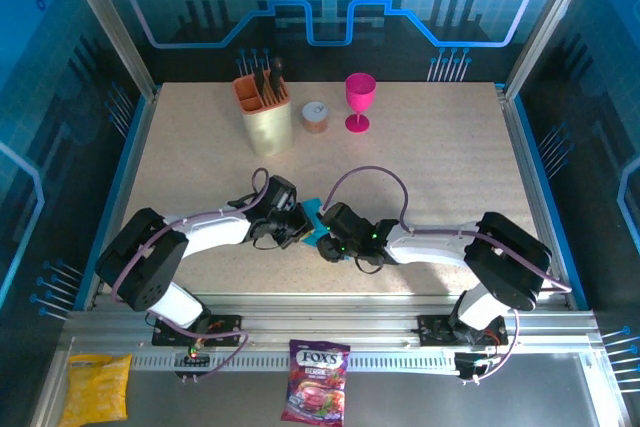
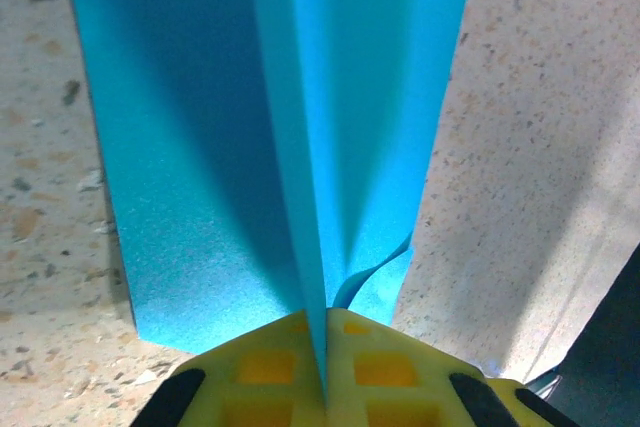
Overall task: Fold a paper plane with a square sheet of paper (pick it up from the middle)
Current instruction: Fourth fold the wing at the center of the table.
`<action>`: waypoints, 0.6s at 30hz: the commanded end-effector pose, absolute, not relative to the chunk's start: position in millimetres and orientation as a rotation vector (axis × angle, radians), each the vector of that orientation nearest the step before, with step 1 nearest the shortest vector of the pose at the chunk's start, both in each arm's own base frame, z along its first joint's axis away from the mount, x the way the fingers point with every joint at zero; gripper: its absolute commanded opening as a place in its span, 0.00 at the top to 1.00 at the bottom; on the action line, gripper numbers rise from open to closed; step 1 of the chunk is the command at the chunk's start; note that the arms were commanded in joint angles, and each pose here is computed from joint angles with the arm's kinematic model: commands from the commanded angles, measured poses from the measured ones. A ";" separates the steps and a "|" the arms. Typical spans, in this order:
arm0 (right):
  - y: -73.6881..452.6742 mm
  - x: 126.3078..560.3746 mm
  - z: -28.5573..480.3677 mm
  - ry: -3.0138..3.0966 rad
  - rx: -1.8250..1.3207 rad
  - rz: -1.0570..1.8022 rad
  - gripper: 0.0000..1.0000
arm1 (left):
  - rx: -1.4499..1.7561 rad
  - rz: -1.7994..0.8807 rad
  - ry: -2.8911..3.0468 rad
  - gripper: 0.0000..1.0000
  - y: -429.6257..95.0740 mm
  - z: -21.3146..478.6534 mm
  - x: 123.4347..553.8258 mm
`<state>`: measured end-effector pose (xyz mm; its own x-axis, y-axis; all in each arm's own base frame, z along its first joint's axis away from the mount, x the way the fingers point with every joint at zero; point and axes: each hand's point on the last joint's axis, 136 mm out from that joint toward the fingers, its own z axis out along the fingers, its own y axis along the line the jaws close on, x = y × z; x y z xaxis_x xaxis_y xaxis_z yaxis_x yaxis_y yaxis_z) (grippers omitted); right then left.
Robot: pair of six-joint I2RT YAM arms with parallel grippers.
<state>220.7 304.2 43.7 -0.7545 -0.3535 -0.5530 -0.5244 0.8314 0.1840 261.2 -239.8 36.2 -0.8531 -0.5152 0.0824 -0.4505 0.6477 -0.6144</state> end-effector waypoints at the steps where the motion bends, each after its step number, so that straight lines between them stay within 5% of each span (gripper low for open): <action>1: 301.8 222.3 47.0 2.485 -0.677 0.409 0.64 | -0.881 -1.006 2.783 1.00 -239.3 35.8 249.7; 18: 310.7 220.6 34.5 2.489 -0.745 0.330 0.59 | -0.977 -1.069 2.759 1.00 -242.3 49.1 247.2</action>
